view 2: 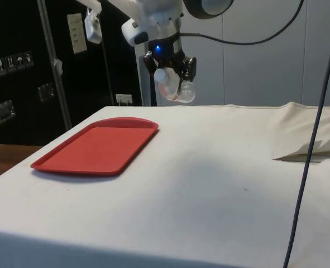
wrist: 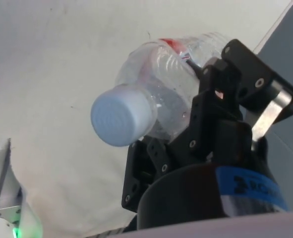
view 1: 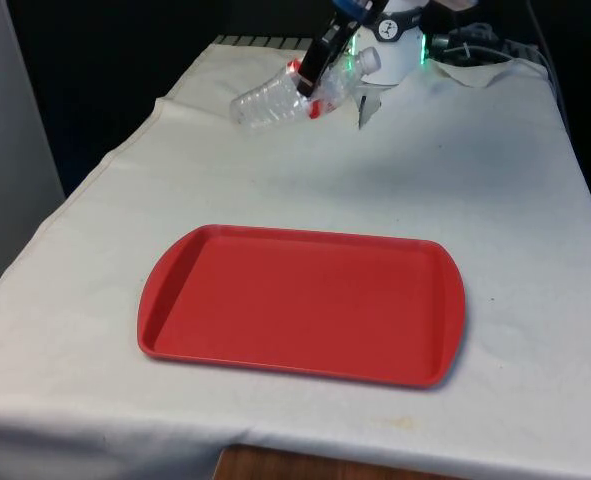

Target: Place the bottle upright on the tray.

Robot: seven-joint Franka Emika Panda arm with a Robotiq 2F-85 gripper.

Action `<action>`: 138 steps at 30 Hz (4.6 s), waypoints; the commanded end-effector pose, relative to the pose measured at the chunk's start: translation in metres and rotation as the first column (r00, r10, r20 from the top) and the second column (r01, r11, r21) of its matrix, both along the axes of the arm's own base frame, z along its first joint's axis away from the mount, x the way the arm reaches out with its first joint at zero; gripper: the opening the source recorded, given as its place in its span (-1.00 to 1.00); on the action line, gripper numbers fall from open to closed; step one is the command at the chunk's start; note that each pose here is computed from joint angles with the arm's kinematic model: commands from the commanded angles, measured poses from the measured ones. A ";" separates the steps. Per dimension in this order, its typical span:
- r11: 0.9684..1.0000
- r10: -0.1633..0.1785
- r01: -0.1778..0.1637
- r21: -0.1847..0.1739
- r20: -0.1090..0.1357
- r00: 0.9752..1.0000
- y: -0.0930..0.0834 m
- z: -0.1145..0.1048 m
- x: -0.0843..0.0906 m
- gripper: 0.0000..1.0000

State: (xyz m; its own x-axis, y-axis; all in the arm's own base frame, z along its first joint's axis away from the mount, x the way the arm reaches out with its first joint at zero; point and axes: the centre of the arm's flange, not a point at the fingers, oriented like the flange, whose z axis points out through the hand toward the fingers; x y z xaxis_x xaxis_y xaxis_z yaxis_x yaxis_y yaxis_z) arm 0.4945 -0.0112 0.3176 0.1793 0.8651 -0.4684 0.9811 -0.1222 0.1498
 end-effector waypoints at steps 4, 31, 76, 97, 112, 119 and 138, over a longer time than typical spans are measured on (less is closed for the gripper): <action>1.000 0.000 0.000 0.030 0.008 1.000 -0.002 0.003 -0.001 -0.33; 0.982 -0.033 0.025 0.188 0.039 0.999 -0.016 0.018 0.005 -0.33; 0.890 -0.091 0.057 0.453 0.053 0.994 -0.040 0.031 0.010 -0.33; 0.813 -0.116 0.060 0.579 0.060 0.991 -0.057 0.033 0.010 -0.33; 0.746 -0.138 0.056 0.663 0.072 0.988 -0.070 0.035 0.008 -0.33; 0.722 -0.157 0.065 0.689 0.072 0.985 -0.077 0.035 0.010 -0.33; 0.679 -0.240 0.115 0.725 0.070 0.968 -0.088 0.036 0.023 -0.33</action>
